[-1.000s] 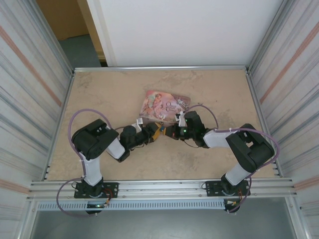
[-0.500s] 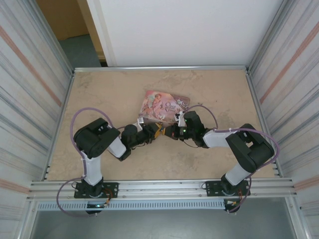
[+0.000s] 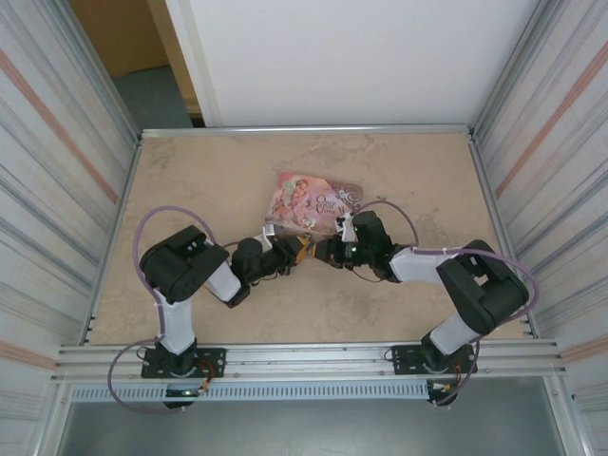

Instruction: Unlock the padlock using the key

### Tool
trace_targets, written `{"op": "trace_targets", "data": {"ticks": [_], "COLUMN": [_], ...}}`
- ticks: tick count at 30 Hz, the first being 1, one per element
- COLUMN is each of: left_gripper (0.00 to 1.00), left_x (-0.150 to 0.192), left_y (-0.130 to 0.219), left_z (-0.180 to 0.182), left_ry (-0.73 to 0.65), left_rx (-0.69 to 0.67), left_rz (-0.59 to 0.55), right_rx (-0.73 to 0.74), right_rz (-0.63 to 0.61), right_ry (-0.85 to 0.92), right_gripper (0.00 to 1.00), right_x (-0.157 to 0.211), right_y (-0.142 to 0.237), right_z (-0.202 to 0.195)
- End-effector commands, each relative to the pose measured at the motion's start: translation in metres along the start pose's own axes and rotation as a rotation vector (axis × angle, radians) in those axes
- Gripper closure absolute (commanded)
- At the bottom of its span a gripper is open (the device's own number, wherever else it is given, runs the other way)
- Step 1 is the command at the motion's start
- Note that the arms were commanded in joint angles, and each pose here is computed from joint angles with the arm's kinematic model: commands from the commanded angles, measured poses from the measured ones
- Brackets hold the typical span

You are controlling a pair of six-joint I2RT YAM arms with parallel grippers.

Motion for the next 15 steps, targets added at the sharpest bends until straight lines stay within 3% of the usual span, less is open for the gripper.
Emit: {"op": "trace_targets", "data": {"ticks": [1,8,15], "left_gripper": [1.00,1.00,1.00], "left_x": [0.001,0.004,0.010], "left_y": [0.004,0.010,0.014], "left_z": [-0.023,-0.036,-0.042], "left_ry": [-0.055,-0.056,-0.030], "left_rx": [0.078,0.081,0.002], "left_rz": [-0.012,-0.017,-0.013], "right_rx": [0.045,0.117,0.154], "right_rz": [0.015,-0.033,-0.103], "right_ry": [0.050,0.275,0.701], "right_gripper": [0.73,0.51,0.33], "right_x": [0.006,0.005,0.014], "right_y": [0.018,0.055,0.083], "right_z": [0.000,0.019,0.060]}}
Point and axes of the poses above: each hand's point on the last joint's axis, 136 mm out from that joint toward the fingers, its own y axis back along the fingers, its own z axis along the line the jaws close on, x = y × z, the point moved 6 cm from there along y, back along the fingers, and after that the axes turned 2 degrees about y, right-handed, at the moved point
